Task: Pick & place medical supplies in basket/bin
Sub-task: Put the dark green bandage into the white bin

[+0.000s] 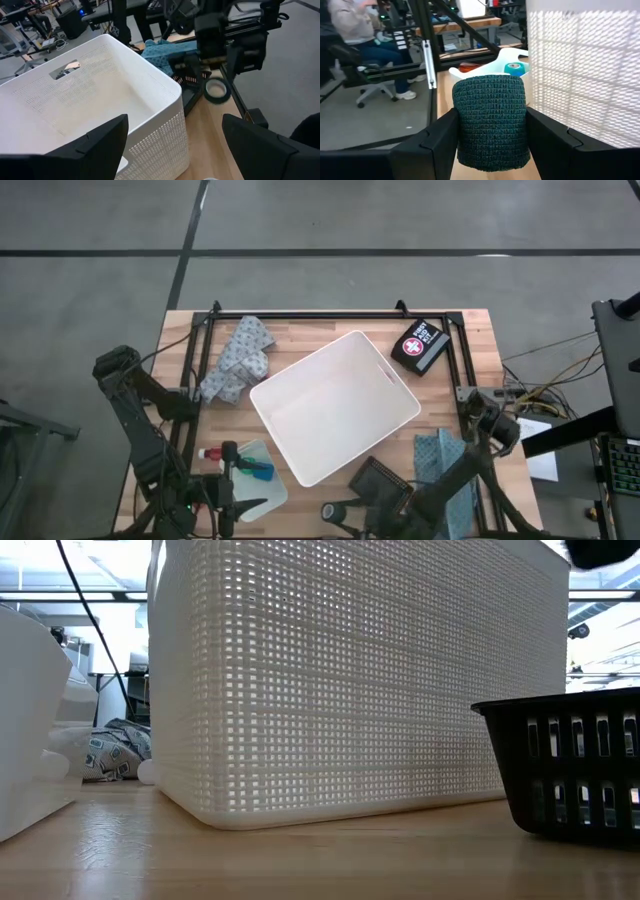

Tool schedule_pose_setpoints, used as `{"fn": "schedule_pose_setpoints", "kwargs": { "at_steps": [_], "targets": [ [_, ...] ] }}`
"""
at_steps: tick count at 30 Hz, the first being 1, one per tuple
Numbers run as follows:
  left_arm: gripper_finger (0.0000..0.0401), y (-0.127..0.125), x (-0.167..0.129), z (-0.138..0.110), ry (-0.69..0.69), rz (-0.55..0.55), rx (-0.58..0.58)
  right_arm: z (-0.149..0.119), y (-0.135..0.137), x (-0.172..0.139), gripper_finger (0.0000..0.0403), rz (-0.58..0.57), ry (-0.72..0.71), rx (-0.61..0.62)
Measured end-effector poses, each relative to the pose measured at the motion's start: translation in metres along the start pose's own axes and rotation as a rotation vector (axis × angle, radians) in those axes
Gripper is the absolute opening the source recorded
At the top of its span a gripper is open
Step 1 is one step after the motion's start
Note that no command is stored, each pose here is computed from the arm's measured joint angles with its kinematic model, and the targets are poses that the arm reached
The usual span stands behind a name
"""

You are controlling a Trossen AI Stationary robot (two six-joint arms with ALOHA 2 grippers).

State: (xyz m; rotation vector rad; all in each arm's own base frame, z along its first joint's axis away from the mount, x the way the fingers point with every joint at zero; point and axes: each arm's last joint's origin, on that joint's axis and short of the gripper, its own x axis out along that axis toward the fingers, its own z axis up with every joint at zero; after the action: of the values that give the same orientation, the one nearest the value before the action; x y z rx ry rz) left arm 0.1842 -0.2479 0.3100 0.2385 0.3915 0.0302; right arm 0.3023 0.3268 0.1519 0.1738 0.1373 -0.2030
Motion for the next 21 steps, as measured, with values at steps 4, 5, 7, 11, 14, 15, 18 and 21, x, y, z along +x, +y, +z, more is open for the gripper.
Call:
{"fn": "schedule_pose_setpoints", "kwargs": {
  "at_steps": [4,5,7,11,14,15,18,21],
  "targets": [
    [0.0328,0.000,0.000,0.000,0.000,0.000,0.000,-0.009,0.008,0.019,0.0206,-0.022,-0.006,0.010],
    [0.0328,0.000,0.000,0.000,0.000,0.000,0.000,-0.011,0.010,0.024,0.0206,-0.028,-0.008,0.015],
    [0.0328,0.000,0.000,0.000,0.000,0.000,0.000,-0.016,0.012,0.031,0.0206,-0.053,-0.017,0.015],
    [0.0328,0.000,0.000,0.000,0.000,0.000,0.000,-0.022,0.018,0.046,0.0206,-0.073,-0.029,0.033],
    [0.0328,0.000,0.000,0.000,0.000,0.000,0.000,-0.028,0.020,0.056,0.0206,-0.085,-0.030,0.035],
    [0.0328,0.000,0.000,0.000,0.000,0.000,0.000,-0.030,0.021,0.059,0.0206,-0.087,-0.030,0.038],
    [0.0328,0.000,0.000,0.000,0.000,0.000,0.000,-0.033,0.021,0.065,0.0206,-0.091,-0.031,0.041],
    [0.0328,0.000,0.000,0.000,0.000,0.001,0.000,-0.037,0.021,0.068,0.0206,-0.086,-0.023,0.035]
  ]
}}
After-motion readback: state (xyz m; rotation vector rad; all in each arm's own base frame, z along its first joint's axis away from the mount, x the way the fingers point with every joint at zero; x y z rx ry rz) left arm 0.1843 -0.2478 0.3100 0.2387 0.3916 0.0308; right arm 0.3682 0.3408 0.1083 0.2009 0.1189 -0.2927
